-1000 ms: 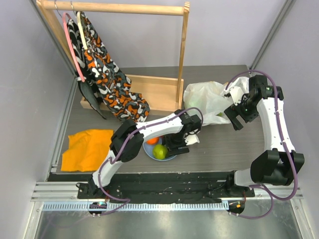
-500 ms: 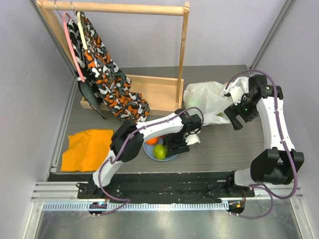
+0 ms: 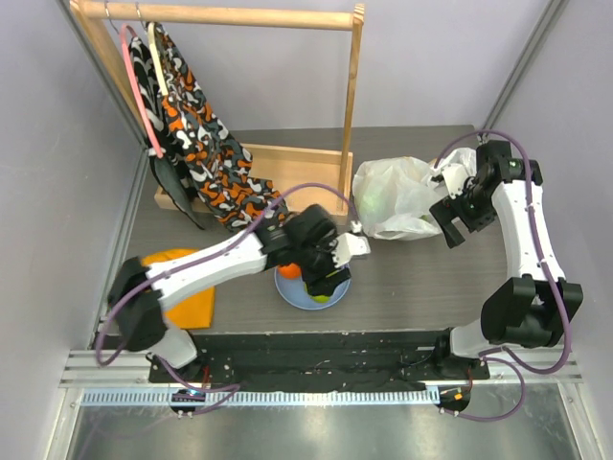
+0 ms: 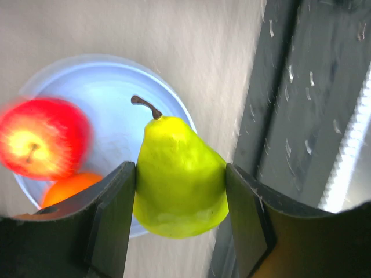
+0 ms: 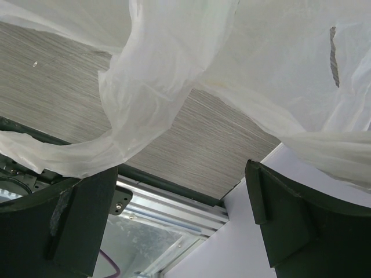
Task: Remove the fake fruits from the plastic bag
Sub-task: Adjust the fake fruit on the plate.
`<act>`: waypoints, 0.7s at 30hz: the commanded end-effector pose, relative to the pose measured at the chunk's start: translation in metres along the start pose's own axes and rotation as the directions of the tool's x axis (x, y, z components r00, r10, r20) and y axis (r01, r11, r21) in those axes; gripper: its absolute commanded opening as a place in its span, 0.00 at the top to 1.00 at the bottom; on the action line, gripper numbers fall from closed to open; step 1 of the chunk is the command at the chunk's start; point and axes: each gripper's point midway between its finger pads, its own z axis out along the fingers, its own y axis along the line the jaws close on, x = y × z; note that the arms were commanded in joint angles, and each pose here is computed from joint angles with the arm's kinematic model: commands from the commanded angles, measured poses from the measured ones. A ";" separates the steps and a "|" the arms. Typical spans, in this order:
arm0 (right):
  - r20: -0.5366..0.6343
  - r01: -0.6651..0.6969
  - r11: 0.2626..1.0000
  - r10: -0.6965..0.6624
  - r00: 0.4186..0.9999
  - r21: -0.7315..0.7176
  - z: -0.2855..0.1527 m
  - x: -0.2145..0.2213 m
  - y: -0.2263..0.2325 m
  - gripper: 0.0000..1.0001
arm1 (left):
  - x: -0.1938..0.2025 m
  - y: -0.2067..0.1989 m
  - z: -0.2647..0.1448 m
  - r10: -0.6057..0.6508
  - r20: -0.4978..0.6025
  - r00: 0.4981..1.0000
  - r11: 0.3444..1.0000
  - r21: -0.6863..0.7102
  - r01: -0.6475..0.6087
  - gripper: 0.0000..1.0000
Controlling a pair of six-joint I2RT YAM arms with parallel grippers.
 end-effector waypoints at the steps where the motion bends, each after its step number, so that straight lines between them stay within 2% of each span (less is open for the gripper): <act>1: -0.005 -0.055 0.998 0.055 0.998 0.001 -0.005 -0.002 -0.001 0.00 | -0.086 0.014 -0.024 0.157 0.550 0.820 0.985 -0.143 -0.093 1.00; 3: -0.024 -0.077 0.997 0.077 0.997 -0.010 -0.004 0.002 0.002 0.00 | -0.079 0.024 -0.019 0.158 0.569 0.807 0.979 -0.195 -0.055 1.00; 4: -0.033 -0.084 0.996 0.084 0.996 -0.015 -0.004 0.003 0.003 0.00 | -0.090 0.029 -0.025 0.181 0.614 0.768 0.972 -0.230 -0.045 1.00; 5: -0.041 -0.091 0.996 0.090 0.995 -0.020 -0.004 0.004 0.004 0.00 | -0.091 0.034 -0.027 0.179 0.635 0.751 0.968 -0.248 -0.021 1.00; 6: -0.050 -0.103 0.994 0.102 0.994 -0.022 -0.004 0.006 0.005 0.00 | -0.079 0.041 -0.018 0.175 0.633 0.754 0.961 -0.275 0.008 1.00; 7: -0.058 -0.107 0.994 0.106 0.993 -0.017 -0.005 0.007 0.005 0.00 | -0.094 0.043 -0.029 0.217 0.698 0.683 0.951 -0.310 0.014 1.00; 8: -0.065 -0.112 0.994 0.111 0.992 -0.017 -0.004 0.009 0.006 0.00 | -0.093 0.045 -0.029 0.232 0.715 0.659 0.946 -0.323 0.018 1.00; 9: -0.073 -0.117 0.993 0.116 0.991 -0.017 -0.004 0.011 0.006 0.00 | -0.080 0.045 -0.017 0.238 0.712 0.661 0.943 -0.331 0.018 1.00; 10: -0.084 -0.121 0.993 0.119 0.989 -0.014 -0.002 0.014 0.007 0.00 | -0.089 0.050 -0.022 0.275 0.743 0.610 0.925 -0.377 0.043 1.00; 12: -0.101 -0.121 0.993 0.119 0.988 -0.014 -0.001 0.018 0.008 0.00 | -0.080 0.057 -0.012 0.305 0.731 0.611 0.902 -0.428 0.062 1.00; 13: -0.111 -0.122 0.992 0.119 0.987 -0.015 0.000 0.021 0.009 0.00 | -0.084 0.067 -0.021 0.319 0.753 0.576 0.877 -0.464 0.122 1.00; 15: -0.143 -0.123 0.992 0.119 0.983 -0.015 0.004 0.028 0.011 0.00 | -0.074 0.077 -0.012 0.322 0.743 0.587 0.857 -0.492 0.154 1.00; 16: -0.159 -0.123 0.992 0.119 0.980 -0.019 0.007 0.031 0.012 0.00 | -0.077 0.078 -0.017 0.336 0.757 0.560 0.849 -0.501 0.169 1.00; 17: -0.170 -0.122 0.992 0.117 0.978 -0.018 0.008 0.033 0.012 0.00 | -0.070 0.077 -0.012 0.330 0.758 0.563 0.851 -0.497 0.170 1.00; 19: -0.180 -0.124 0.992 0.118 0.977 -0.021 0.009 0.035 0.013 0.00 | -0.069 0.072 -0.015 0.330 0.782 0.529 0.860 -0.480 0.173 1.00; 21: -0.185 -0.125 0.992 0.118 0.976 -0.024 0.010 0.036 0.013 0.01 | -0.065 0.064 -0.012 0.323 0.793 0.516 0.867 -0.467 0.175 1.00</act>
